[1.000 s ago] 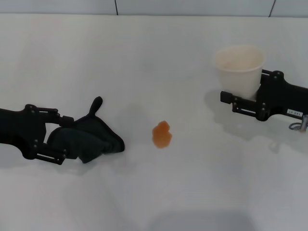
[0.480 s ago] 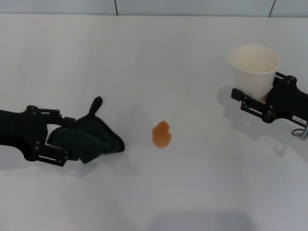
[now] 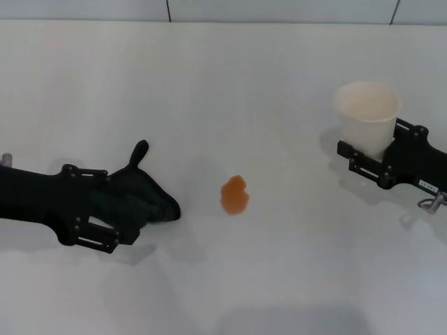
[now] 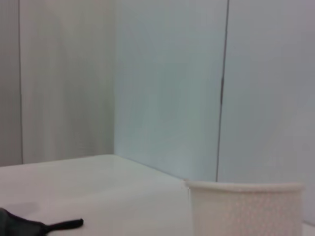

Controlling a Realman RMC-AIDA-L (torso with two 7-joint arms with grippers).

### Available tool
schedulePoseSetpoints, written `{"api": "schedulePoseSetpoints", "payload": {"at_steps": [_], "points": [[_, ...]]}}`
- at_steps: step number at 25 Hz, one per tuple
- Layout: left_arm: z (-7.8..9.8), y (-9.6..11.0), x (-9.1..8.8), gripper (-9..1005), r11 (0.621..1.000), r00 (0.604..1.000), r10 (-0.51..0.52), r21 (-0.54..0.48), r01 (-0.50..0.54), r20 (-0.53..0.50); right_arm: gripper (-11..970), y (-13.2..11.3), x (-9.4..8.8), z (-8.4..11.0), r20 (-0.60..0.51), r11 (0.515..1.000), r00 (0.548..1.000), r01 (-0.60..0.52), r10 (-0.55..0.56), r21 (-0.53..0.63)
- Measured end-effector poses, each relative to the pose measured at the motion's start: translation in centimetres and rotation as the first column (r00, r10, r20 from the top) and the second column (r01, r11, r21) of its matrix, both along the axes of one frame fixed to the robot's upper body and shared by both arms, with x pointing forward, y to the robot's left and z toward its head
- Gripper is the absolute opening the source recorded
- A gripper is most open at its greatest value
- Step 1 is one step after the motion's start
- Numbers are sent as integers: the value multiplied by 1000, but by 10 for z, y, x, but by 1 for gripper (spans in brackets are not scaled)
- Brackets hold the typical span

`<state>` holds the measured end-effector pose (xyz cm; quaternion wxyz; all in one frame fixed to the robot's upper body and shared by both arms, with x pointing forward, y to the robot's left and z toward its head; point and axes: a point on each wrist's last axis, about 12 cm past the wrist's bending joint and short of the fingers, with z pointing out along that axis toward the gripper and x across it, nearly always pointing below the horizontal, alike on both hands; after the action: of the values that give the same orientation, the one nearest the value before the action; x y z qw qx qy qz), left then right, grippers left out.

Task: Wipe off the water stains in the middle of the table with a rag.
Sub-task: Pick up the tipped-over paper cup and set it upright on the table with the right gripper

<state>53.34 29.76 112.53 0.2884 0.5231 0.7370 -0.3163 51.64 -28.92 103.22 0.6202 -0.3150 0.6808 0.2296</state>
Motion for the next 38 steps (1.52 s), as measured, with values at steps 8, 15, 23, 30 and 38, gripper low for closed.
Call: {"api": "schedulePoseSetpoints", "payload": {"at_steps": [8, 15, 23, 30, 38], "points": [[-1, -1, 0, 875, 1000, 1000, -5, -2, 5, 5, 639, 6, -6, -12, -9, 999, 1000, 6, -7, -33], [-3, -6, 0, 875, 1000, 1000, -15, -5, 15, 3, 638, 14, -10, -21, -16, 998, 1000, -1, 0, -71], [-5, -12, -1, 874, 1000, 1000, -27, -6, 27, 3, 638, 16, -7, -26, -45, 996, 999, 9, -13, -93], [-6, -12, -1, 875, 1000, 1000, -25, -7, 25, 2, 637, 17, -6, -28, -47, 993, 999, 8, -14, -119], [-6, -11, -2, 874, 1000, 1000, -22, -7, 22, 0, 637, 15, -7, -30, -40, 990, 999, 9, -15, -141]]}}
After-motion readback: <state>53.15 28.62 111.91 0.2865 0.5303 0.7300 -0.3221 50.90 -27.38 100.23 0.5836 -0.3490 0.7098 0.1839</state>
